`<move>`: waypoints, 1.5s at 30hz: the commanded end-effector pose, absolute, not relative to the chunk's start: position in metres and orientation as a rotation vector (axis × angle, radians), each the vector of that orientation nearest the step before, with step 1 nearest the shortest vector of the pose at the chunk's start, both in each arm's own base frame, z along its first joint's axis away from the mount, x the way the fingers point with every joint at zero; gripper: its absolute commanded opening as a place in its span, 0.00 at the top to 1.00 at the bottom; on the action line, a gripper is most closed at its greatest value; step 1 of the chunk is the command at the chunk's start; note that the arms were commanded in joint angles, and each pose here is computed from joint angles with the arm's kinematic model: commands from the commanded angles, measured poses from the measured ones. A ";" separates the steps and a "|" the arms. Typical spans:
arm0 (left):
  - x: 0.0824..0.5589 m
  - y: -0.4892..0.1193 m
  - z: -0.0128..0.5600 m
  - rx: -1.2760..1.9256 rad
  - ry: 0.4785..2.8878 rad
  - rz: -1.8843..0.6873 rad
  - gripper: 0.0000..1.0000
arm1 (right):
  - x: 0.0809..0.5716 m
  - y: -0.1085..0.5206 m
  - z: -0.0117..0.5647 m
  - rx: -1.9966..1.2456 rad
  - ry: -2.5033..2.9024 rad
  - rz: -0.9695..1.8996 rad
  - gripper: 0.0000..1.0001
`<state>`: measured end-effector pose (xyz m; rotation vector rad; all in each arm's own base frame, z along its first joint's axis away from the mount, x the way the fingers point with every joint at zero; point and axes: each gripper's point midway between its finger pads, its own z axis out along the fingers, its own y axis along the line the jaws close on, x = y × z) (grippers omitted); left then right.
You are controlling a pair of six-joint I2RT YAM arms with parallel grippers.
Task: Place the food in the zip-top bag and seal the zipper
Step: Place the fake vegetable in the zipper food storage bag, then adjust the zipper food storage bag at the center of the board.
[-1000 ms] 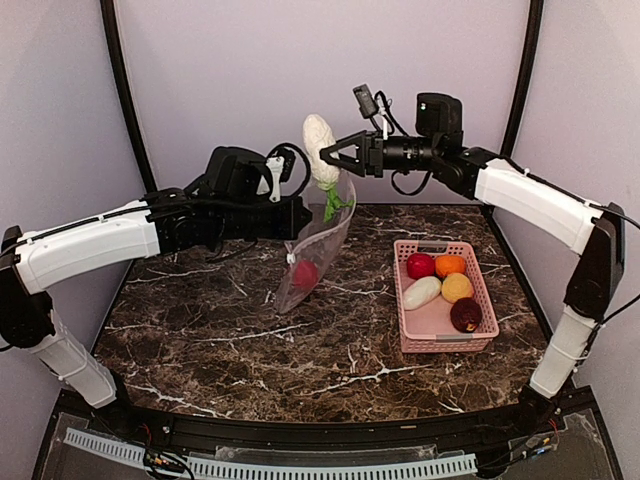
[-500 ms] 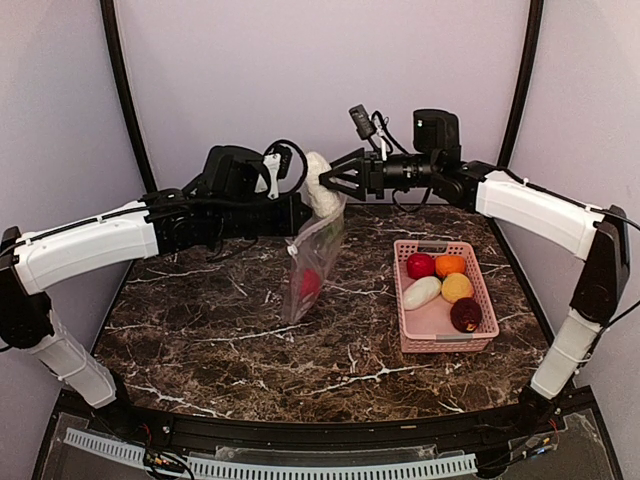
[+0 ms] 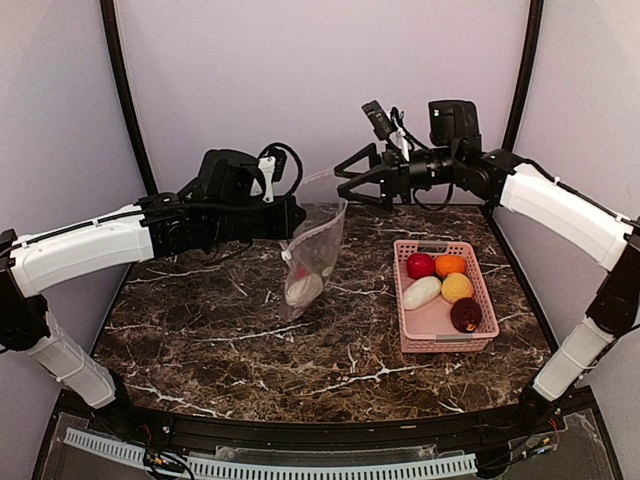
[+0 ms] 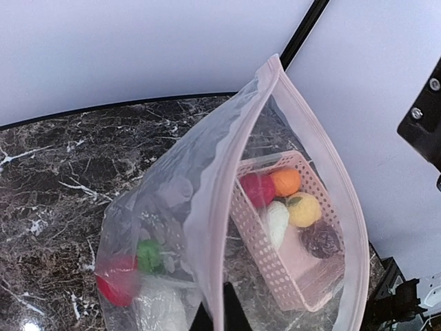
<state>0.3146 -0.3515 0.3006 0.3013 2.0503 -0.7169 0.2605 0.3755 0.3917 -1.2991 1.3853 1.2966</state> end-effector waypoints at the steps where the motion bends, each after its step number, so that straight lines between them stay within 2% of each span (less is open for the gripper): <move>1: 0.314 -0.331 0.310 0.309 2.024 -0.640 0.99 | 0.227 0.352 0.391 -1.434 1.332 1.245 0.18; 5: 0.315 -0.326 0.310 0.379 2.019 -0.569 0.99 | 0.235 0.329 0.365 -1.416 1.446 1.061 0.16; 7: 0.316 -0.318 0.315 0.453 2.006 -0.465 0.99 | 0.239 0.313 0.354 -1.400 1.501 0.994 0.15; 10: 0.326 -0.281 0.330 0.493 1.984 -0.156 0.99 | 0.241 0.287 0.341 -1.373 1.571 0.899 0.14; 12: 0.325 -0.270 0.351 0.525 1.946 -0.086 0.99 | 0.244 0.274 0.333 -1.353 1.609 0.841 0.13; 16: 0.315 -0.279 0.348 0.600 1.955 -0.160 0.99 | 0.250 0.253 0.316 -1.311 1.679 0.752 0.13; 21: 0.305 -0.310 0.302 0.706 2.070 -0.298 0.99 | 0.254 0.236 0.298 -1.279 1.760 0.740 0.14; 37: 0.308 -0.325 0.277 0.779 2.106 -0.304 0.99 | 0.252 0.216 0.247 -1.315 1.931 0.783 0.19; 41: 0.309 -0.324 0.275 0.773 2.109 -0.297 0.99 | 0.260 0.207 0.229 -1.340 1.982 0.703 0.20; 45: 0.308 -0.324 0.274 0.769 2.112 -0.303 0.99 | 0.276 0.191 0.198 -1.402 2.075 0.531 0.27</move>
